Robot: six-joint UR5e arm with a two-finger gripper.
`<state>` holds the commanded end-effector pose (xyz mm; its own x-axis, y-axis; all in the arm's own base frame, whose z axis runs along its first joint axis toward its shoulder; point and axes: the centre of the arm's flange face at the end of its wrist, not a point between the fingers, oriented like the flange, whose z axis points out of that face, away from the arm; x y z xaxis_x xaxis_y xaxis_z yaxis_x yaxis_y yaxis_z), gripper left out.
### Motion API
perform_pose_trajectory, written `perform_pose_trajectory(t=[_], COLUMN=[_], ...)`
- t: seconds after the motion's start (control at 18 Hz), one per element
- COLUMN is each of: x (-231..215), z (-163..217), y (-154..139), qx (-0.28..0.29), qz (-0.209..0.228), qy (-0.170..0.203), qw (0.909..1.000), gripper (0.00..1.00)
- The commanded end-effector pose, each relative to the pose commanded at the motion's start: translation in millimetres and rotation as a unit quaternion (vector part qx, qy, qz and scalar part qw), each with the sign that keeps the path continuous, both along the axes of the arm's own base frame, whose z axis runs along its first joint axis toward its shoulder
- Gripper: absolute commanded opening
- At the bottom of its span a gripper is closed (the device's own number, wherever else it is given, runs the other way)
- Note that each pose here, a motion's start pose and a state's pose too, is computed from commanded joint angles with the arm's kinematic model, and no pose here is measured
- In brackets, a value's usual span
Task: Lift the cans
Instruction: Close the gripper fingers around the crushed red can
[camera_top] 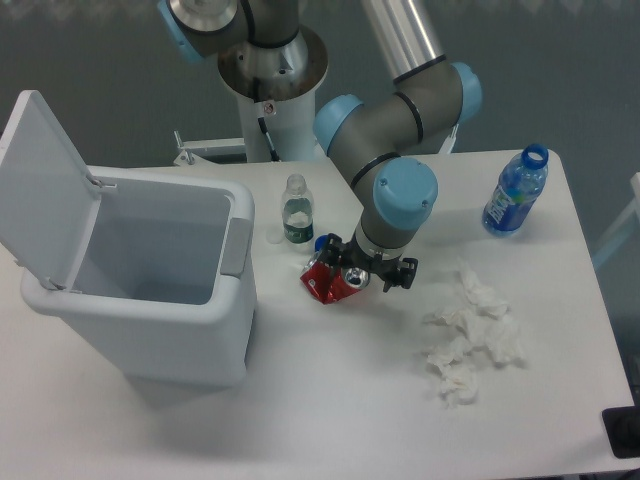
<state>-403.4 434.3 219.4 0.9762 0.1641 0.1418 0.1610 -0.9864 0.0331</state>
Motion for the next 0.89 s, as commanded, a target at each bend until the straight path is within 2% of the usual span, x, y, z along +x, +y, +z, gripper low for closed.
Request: perform_pose_trajectory(t=[0.89], x=[2.0], z=[-10.8], y=[-4.8], qx=[-0.008], qz=[-0.001], qy=[-0.010], qw=[0.9999], gripper=[0.98])
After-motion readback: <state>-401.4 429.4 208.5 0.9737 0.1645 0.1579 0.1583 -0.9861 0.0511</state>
